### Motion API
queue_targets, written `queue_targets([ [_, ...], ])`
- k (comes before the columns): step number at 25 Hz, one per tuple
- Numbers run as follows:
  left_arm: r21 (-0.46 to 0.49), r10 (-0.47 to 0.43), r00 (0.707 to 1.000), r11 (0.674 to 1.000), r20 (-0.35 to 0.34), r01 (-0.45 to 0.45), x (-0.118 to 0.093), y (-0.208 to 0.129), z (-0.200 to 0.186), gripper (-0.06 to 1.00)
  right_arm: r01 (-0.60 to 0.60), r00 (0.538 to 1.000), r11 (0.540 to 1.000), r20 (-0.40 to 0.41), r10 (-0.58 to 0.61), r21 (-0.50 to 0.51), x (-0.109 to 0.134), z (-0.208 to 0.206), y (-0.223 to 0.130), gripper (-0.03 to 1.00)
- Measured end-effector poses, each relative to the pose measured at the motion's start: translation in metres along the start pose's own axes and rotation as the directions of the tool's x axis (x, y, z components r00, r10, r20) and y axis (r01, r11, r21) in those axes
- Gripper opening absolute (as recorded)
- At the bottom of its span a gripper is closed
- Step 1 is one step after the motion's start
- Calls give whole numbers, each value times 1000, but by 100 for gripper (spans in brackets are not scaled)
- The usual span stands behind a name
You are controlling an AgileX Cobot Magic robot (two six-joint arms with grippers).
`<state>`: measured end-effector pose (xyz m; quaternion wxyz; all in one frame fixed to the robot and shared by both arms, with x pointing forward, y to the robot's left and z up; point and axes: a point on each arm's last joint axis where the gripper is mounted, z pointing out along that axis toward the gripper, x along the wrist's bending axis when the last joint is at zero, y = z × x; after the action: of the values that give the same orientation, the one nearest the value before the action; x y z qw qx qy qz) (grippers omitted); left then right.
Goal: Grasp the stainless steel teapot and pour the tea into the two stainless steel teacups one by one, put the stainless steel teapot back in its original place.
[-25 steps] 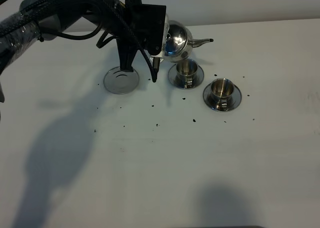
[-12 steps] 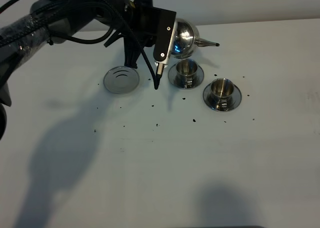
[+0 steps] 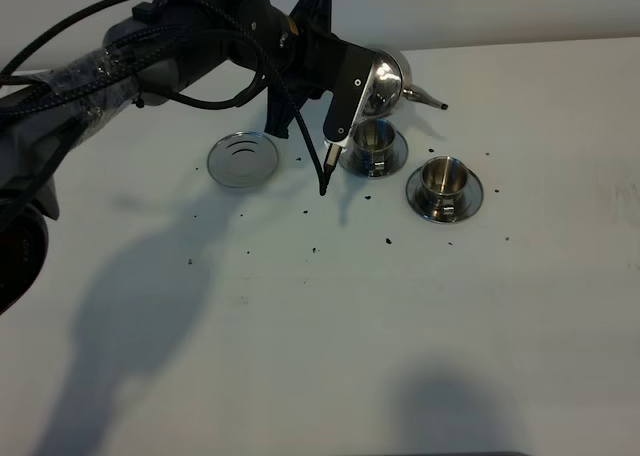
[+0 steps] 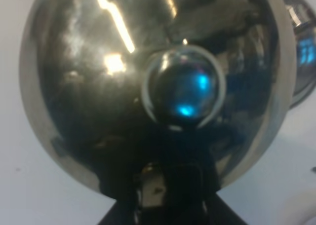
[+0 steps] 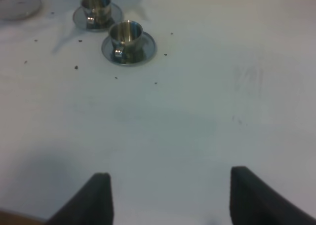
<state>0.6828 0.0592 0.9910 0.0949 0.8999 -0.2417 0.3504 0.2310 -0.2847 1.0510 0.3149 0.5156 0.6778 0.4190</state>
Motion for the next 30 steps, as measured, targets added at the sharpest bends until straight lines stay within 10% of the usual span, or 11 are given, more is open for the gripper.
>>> queue_targets([
  [30, 10, 200, 972, 980, -120, -201, -6, 15, 35, 20, -1, 1000, 1000, -2, 1, 0, 0, 0, 0, 50],
])
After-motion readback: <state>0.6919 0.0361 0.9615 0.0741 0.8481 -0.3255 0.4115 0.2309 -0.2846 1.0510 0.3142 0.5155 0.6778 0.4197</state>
